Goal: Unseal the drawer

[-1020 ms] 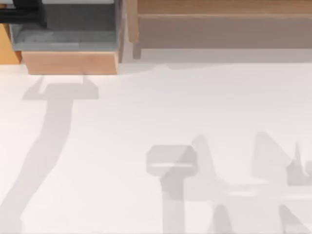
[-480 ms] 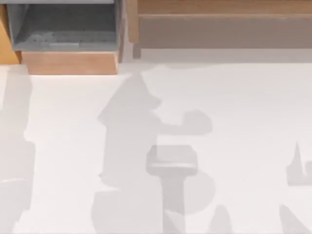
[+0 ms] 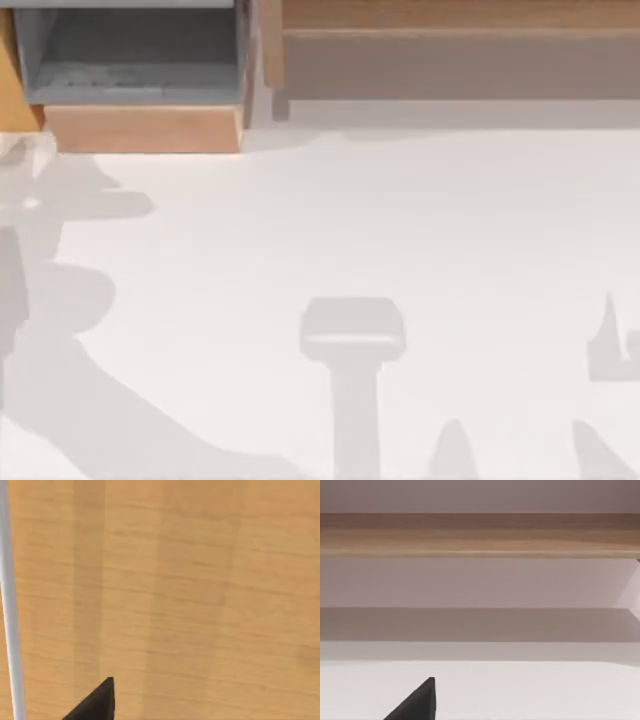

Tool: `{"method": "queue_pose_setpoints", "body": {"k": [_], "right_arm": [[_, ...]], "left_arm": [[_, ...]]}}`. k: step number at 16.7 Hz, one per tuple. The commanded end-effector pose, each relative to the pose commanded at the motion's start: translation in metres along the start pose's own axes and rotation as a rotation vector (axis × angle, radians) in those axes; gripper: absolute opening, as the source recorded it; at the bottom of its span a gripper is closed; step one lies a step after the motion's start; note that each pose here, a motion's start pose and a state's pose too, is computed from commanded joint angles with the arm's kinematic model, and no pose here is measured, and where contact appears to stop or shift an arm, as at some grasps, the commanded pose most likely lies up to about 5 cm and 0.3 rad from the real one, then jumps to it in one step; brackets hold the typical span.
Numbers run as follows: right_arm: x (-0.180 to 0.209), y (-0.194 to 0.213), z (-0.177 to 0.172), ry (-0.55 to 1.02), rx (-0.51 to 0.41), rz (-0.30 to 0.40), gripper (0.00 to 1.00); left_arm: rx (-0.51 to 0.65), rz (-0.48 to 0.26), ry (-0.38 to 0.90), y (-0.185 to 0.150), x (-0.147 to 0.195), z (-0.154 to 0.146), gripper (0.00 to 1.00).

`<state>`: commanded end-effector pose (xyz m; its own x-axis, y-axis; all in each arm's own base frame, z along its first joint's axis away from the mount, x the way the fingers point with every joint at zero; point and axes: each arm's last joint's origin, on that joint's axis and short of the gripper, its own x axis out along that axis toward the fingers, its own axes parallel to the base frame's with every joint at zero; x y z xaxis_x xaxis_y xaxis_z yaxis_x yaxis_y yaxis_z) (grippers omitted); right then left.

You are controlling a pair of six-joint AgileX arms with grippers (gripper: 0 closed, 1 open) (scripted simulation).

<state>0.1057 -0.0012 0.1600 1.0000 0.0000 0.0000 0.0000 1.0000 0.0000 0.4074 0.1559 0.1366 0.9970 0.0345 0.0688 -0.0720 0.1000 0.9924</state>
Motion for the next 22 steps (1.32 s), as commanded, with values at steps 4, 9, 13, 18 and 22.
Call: {"method": "queue_pose_setpoints", "body": {"k": [4, 9, 13, 18, 22], "right_arm": [[0.000, 0.000, 0.000, 0.000, 0.000, 0.000, 1.00], [0.000, 0.000, 0.000, 0.000, 0.000, 0.000, 1.00], [0.000, 0.000, 0.000, 0.000, 0.000, 0.000, 1.00], [0.000, 0.000, 0.000, 0.000, 0.000, 0.000, 1.00], [0.000, 0.000, 0.000, 0.000, 0.000, 0.000, 1.00]], "left_arm": [[0.098, -0.068, -0.048, -0.038, -0.002, -0.019, 1.00], [0.097, -0.076, -0.054, -0.041, -0.002, -0.017, 1.00], [0.101, -0.071, -0.051, -0.040, 0.009, -0.018, 1.00], [0.101, -0.072, -0.051, -0.042, 0.023, -0.018, 1.00], [0.101, -0.072, -0.051, -0.042, 0.023, -0.018, 0.85]]}}
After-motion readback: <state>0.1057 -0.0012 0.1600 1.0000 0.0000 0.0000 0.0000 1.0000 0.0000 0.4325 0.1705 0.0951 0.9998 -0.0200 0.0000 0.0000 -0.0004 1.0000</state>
